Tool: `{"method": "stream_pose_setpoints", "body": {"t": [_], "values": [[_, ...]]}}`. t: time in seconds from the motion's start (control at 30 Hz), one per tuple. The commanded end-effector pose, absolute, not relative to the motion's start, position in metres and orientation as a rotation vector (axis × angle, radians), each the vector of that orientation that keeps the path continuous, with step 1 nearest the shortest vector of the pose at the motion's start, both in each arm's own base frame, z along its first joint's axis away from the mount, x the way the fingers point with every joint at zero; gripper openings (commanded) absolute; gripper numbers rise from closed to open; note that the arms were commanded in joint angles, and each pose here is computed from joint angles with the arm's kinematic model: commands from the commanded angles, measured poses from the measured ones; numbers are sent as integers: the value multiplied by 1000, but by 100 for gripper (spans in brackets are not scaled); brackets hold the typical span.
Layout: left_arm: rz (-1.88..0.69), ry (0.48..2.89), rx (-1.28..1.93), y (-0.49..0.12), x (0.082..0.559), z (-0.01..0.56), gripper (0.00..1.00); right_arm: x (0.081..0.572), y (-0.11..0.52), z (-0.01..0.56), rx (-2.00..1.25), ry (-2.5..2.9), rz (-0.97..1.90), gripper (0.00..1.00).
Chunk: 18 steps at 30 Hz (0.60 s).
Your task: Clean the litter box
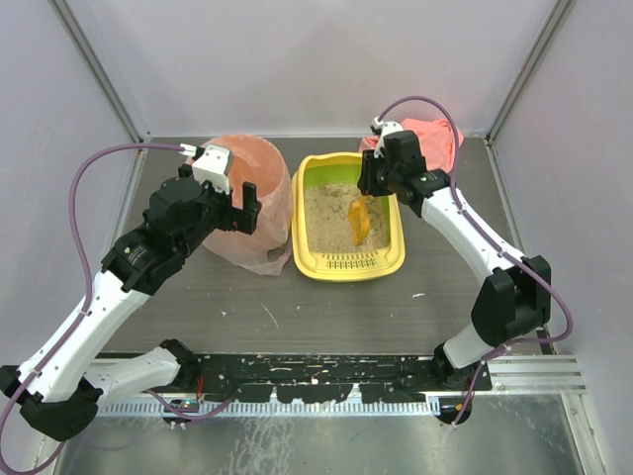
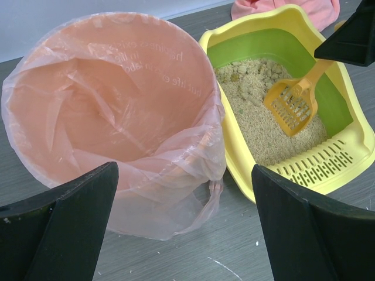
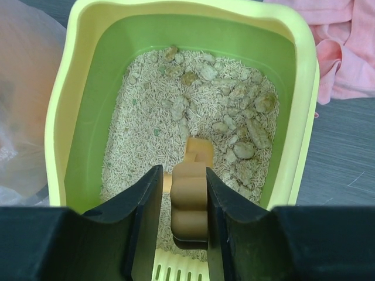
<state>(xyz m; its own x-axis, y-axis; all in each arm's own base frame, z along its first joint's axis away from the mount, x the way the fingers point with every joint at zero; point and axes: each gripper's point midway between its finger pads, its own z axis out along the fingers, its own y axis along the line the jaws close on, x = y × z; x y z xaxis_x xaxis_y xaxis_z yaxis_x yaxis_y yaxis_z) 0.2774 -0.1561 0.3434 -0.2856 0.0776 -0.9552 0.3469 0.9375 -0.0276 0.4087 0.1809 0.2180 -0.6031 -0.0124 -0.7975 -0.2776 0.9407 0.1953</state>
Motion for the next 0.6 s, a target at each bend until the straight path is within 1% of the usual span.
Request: {"method": "stream_pose_setpoints", "body": {"t": [0.0,0.17,0.27,0.37,0.43,0.57], "values": [[-297,1801,301,-158,279,358,98,417,184,241,-217,2133,384,37],[-299,1797,299,-158,279,360,98,417,184,241,-216,2133,385,36],[-297,1797,298,-157,279,360,98,416,182,243,-215,2132,379,33],[-298,1798,298,-157,279,360,98,415,181,246,-217,2130,372,25],[-299,1797,298,-157,279,360,98,414,181,250,-218,2120,373,17],[-296,1798,297,-157,279,359,98,419,183,272,-219,2069,381,3]]}}
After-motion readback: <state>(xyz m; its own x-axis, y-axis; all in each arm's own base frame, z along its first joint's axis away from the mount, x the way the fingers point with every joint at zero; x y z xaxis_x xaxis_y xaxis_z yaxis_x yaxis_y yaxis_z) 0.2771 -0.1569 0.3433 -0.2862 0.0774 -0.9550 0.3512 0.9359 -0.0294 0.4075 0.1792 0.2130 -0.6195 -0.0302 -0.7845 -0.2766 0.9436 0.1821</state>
